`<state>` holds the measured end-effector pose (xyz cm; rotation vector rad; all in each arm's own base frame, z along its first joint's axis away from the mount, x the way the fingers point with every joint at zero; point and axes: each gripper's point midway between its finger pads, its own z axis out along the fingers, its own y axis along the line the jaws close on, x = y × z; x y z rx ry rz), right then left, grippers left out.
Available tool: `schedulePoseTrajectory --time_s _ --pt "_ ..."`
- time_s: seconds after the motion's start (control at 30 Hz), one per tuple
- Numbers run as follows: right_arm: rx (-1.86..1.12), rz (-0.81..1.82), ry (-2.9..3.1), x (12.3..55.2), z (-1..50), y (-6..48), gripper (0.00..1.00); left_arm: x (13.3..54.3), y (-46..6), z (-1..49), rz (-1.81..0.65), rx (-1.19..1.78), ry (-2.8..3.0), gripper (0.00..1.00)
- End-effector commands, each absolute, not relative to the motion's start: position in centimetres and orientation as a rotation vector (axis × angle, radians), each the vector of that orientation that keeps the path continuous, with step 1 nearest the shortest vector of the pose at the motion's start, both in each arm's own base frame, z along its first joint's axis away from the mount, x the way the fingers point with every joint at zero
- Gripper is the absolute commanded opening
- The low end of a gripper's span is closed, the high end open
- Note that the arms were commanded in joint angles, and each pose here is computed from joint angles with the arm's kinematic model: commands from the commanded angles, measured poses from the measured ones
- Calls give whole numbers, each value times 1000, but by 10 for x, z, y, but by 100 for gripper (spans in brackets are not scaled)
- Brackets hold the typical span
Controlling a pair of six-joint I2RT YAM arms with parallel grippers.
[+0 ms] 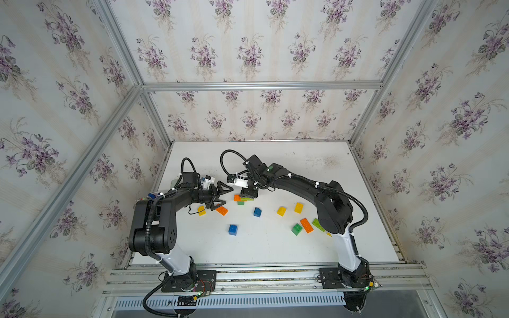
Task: Assemble a fork with lego
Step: Assemble the lego brick with the lego brick, then pick up the lego brick from the center of the board.
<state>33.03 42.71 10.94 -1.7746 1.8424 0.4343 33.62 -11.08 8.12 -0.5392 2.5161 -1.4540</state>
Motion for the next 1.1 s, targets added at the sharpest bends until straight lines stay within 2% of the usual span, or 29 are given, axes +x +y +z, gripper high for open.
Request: schedulePoseTrajectory --time_s 0.0,0.37,0.5,0.67,1.07 --pt "-1690 523 1808 326 132 437 51 334 -106 87 -1421 -534 2512 100" --pt "-1592 666 1799 282 151 451 49 320 -77 124 -1348 -575 2398 100" --pt "-1567 649 1847 270 142 462 48 312 -60 132 -1215 -609 2396 100" --pt "-1495 620 1934 264 124 475 48 300 -37 130 -1168 -726 2383 100" --pt "-1366 520 2093 256 81 500 52 298 -10 127 -1229 -830 2287 100"
